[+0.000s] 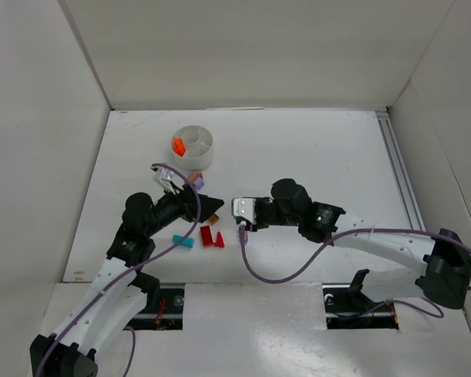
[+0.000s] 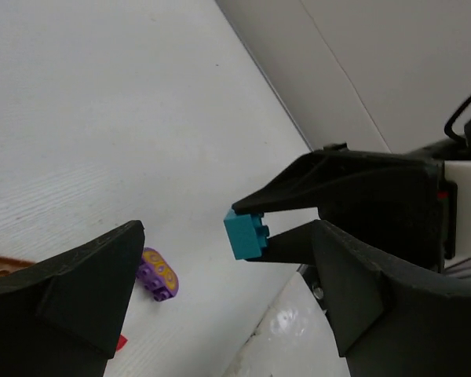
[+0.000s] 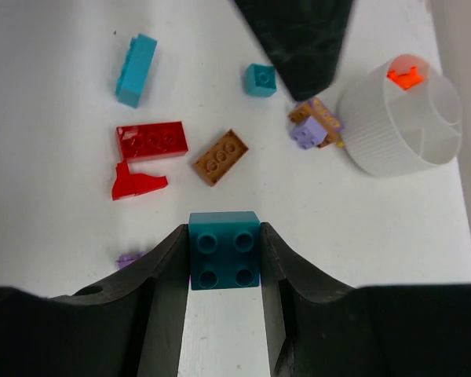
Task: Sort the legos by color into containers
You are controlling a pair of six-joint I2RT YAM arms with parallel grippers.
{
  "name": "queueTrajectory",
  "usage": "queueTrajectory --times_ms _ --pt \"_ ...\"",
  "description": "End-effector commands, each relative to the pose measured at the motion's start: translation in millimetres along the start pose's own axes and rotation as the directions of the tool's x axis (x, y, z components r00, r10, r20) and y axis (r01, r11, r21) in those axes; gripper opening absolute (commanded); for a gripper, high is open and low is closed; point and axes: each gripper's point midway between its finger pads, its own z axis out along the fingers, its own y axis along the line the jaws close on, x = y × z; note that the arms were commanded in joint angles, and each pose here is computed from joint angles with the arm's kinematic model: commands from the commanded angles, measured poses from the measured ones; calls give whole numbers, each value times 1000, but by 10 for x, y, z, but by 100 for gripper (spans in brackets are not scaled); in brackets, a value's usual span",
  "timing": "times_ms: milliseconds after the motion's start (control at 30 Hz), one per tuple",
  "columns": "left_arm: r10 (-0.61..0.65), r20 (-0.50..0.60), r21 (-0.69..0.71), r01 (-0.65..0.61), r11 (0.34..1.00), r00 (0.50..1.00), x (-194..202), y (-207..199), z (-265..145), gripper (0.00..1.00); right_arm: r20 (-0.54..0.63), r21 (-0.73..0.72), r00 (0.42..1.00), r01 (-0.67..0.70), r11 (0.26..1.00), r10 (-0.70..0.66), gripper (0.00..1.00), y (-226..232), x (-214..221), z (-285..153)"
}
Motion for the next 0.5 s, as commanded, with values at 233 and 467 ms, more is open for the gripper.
queueTrajectory --times_ms 233,467 --pt "94 -74 204 -77 976 993 256 -474 176 78 145 132 989 1 991 -20 16 -280 -444 -240" --pt "50 -42 132 -44 990 998 201 -505 358 64 166 103 986 15 995 -32 17 -215 -472 -247"
